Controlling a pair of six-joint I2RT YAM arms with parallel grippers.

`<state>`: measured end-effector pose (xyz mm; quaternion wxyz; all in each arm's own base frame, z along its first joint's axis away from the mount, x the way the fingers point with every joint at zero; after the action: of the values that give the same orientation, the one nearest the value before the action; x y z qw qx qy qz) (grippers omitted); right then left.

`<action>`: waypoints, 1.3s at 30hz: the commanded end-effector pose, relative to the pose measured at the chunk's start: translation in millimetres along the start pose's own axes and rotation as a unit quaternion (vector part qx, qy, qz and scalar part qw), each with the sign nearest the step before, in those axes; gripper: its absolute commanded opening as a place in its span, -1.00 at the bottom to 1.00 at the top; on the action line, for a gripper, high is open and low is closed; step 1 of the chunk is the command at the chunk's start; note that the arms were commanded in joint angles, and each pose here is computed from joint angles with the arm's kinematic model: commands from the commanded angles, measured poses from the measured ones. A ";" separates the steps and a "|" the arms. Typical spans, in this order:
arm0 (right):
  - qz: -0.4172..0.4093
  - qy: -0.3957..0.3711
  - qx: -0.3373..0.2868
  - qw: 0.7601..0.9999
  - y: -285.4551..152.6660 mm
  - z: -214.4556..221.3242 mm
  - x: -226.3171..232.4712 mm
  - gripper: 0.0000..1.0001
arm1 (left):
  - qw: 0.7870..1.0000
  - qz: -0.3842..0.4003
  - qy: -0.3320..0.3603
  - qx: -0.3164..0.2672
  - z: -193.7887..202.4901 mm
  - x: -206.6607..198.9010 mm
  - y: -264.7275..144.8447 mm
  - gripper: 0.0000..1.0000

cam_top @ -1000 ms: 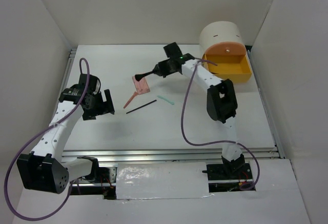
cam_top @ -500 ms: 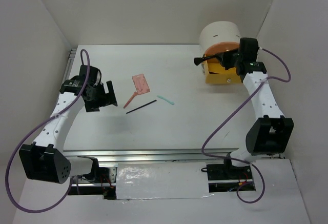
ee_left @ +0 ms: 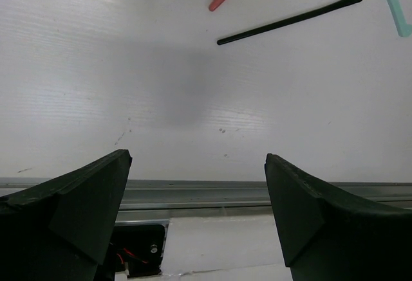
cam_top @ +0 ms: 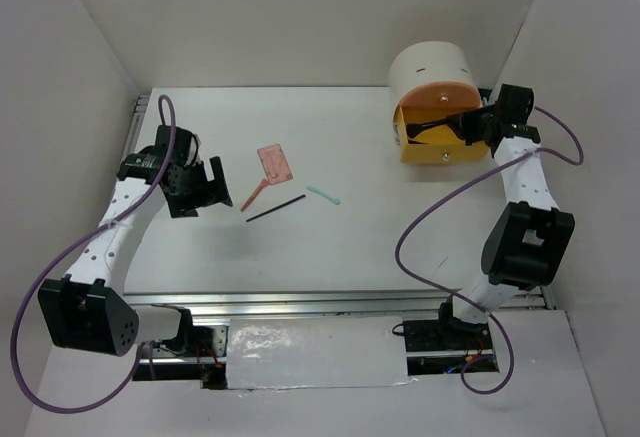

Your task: Organize the makeup

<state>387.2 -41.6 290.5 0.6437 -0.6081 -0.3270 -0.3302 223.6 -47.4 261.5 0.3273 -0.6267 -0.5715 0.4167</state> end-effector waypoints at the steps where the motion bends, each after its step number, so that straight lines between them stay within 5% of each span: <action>1: -0.016 -0.014 0.014 1.000 8.5 -3.0 7.4 -1.00 | 1.000 0.009 0.005 -0.005 7.6 -1.5 -5.6 0.99; 14: -0.009 0.005 0.003 1.000 23.4 -11.6 13.9 -0.66 | 1.000 0.005 0.004 0.001 9.8 -0.6 -4.9 0.99; 17: -0.013 0.008 0.007 1.000 23.4 -13.2 17.9 0.03 | 1.000 0.007 0.006 0.003 8.9 -1.2 -3.3 0.99; 20: -0.019 0.006 0.006 1.000 19.4 -13.0 23.5 0.52 | 1.000 0.006 0.006 0.005 8.3 -1.0 -2.1 0.99; 23: -0.024 0.004 -0.001 1.000 15.9 -13.3 27.8 0.75 | 1.000 0.006 0.006 0.005 7.3 -1.1 -1.1 0.99; 29: -0.071 -0.023 0.043 0.996 4.4 1.3 48.3 0.76 | 1.000 0.013 0.002 0.011 5.2 -2.8 5.0 0.99; 39: -0.098 -0.207 0.134 0.964 -41.6 100.3 68.3 0.72 | 0.997 -0.001 0.055 0.048 -20.2 -38.9 40.1 0.98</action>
<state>415.7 28.5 360.8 0.6211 -0.5430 -0.4973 -0.2684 240.2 -77.1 239.3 0.3890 -0.6246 -0.5291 0.4226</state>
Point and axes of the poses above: each gripper's point midway between its finger pads, its own y axis out along the fingers, its own x axis along the line the jaws close on, z = x × y, the point moved 10 cm from there along -y, back along the fingers, and after that the axes turned 15 degrees about y, right-handed, at the moved point
